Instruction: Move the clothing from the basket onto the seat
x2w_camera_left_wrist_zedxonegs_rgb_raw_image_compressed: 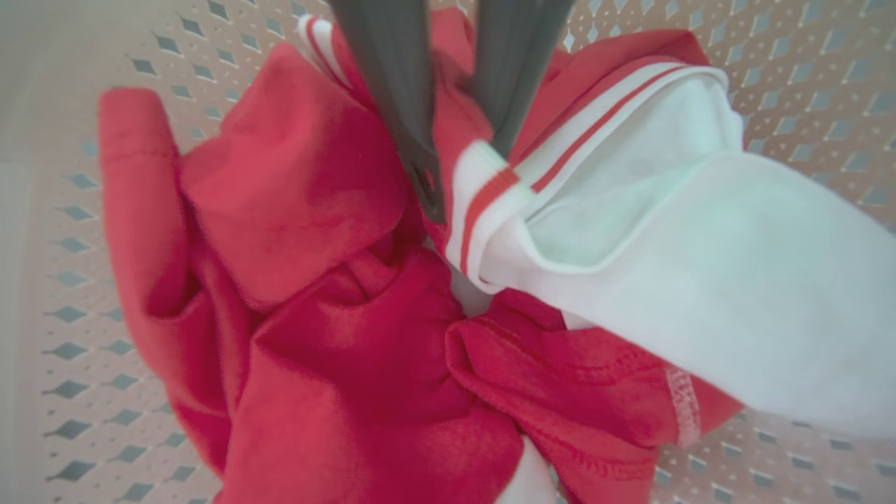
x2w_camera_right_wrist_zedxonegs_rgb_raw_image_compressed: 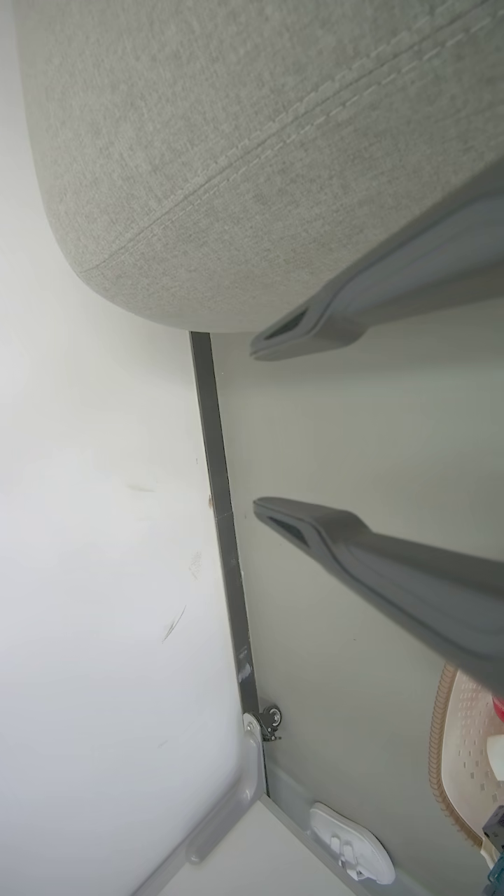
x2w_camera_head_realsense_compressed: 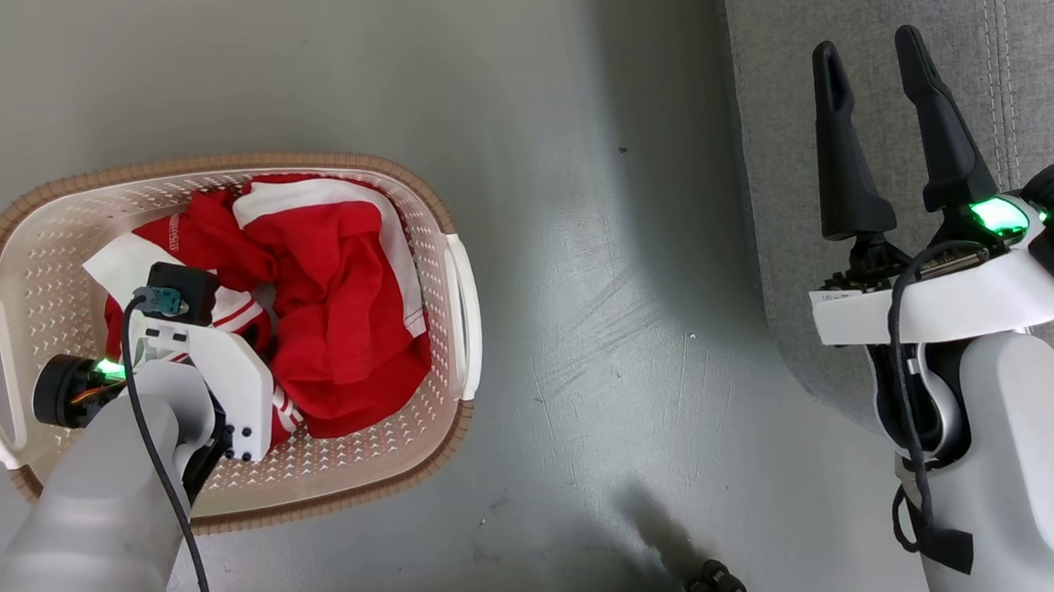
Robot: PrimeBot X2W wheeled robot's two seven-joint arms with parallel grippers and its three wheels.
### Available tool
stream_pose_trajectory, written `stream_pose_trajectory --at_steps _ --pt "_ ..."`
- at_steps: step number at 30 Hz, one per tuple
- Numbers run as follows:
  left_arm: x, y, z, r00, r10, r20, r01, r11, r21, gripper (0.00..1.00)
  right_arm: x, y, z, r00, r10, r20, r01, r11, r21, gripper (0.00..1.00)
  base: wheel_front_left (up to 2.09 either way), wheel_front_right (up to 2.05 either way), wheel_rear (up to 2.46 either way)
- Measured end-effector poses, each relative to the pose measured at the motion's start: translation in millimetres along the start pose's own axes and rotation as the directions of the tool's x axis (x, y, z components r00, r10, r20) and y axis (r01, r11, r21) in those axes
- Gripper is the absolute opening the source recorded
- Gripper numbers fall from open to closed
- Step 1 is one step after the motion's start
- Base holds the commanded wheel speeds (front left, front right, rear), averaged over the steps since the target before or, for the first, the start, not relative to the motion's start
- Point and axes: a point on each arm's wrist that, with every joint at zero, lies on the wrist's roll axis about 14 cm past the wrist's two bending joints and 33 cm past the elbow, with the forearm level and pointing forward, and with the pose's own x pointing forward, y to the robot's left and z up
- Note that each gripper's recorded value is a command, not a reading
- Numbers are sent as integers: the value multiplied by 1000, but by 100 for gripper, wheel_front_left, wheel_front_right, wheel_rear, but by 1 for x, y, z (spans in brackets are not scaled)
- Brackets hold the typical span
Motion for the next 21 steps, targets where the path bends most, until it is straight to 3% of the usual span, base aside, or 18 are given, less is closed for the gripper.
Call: stream_pose_trajectory --at_steps 11,21 --pt "-8 -6 21 996 -8 89 11 999 -38 0 10 5 20 998 15 58 -16 1000 17 100 0 0 0" --pt "-21 -23 55 976 -46 214 38 998 42 0 9 9 36 995 21 94 -23 999 22 100 0 0 0"
